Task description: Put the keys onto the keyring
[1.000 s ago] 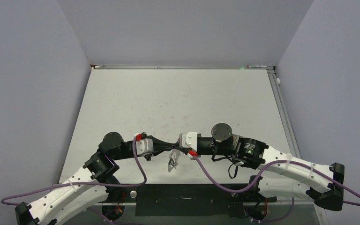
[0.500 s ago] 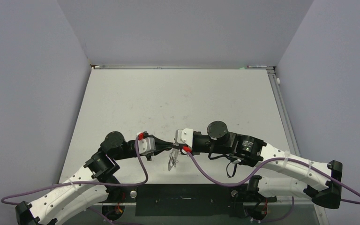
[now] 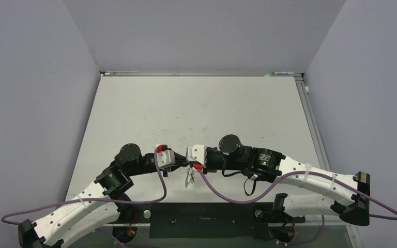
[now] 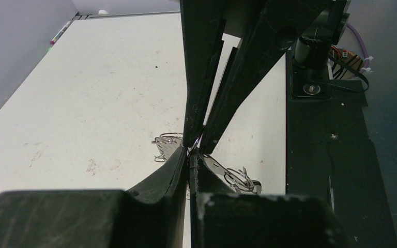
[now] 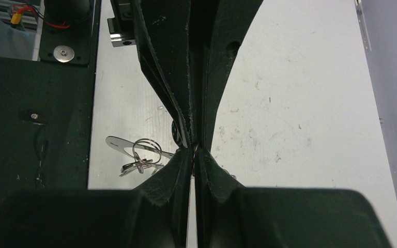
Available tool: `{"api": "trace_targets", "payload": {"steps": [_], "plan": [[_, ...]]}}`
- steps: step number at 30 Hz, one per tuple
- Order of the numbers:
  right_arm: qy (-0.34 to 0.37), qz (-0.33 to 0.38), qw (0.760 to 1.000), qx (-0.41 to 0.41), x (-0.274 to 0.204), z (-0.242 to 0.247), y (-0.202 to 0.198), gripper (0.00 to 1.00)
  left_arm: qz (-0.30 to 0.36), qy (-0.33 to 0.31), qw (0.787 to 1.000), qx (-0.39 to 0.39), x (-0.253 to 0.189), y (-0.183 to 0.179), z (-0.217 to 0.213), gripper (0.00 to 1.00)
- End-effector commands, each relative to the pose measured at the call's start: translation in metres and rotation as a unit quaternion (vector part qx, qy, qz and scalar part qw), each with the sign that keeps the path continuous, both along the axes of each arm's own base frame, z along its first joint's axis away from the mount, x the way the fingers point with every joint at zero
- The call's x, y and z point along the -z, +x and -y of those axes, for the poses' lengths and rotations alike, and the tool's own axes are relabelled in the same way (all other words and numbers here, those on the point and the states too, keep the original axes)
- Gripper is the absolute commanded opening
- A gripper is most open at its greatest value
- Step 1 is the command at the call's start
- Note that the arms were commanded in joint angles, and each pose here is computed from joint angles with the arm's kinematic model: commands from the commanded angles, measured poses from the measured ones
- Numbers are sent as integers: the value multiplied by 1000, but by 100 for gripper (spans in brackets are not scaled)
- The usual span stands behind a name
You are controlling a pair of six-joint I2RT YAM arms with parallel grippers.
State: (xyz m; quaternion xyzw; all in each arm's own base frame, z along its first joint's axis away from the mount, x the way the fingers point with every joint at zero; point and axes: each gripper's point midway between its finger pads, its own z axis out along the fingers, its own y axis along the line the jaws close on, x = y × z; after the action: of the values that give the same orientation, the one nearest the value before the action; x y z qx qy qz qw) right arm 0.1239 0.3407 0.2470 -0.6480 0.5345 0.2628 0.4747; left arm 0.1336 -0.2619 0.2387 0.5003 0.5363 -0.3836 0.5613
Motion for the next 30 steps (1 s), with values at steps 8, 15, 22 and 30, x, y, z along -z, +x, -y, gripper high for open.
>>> {"api": "trace_targets", "payload": {"steps": [8, 15, 22, 30], "plan": [[83, 36, 996, -8, -41, -4, -3, 5, 47, -47, 998, -6, -43, 2, -1, 8], [126, 37, 991, -11, -54, -2, -8, 5, 50, -56, 997, -3, -46, 0, -2, 26], [132, 32, 991, -17, -56, -6, -10, 5, 43, -52, 998, 14, -43, -4, 2, 26], [136, 24, 990, -28, -55, -10, -14, 5, 47, -55, 997, 10, -45, -4, 1, 20]]}}
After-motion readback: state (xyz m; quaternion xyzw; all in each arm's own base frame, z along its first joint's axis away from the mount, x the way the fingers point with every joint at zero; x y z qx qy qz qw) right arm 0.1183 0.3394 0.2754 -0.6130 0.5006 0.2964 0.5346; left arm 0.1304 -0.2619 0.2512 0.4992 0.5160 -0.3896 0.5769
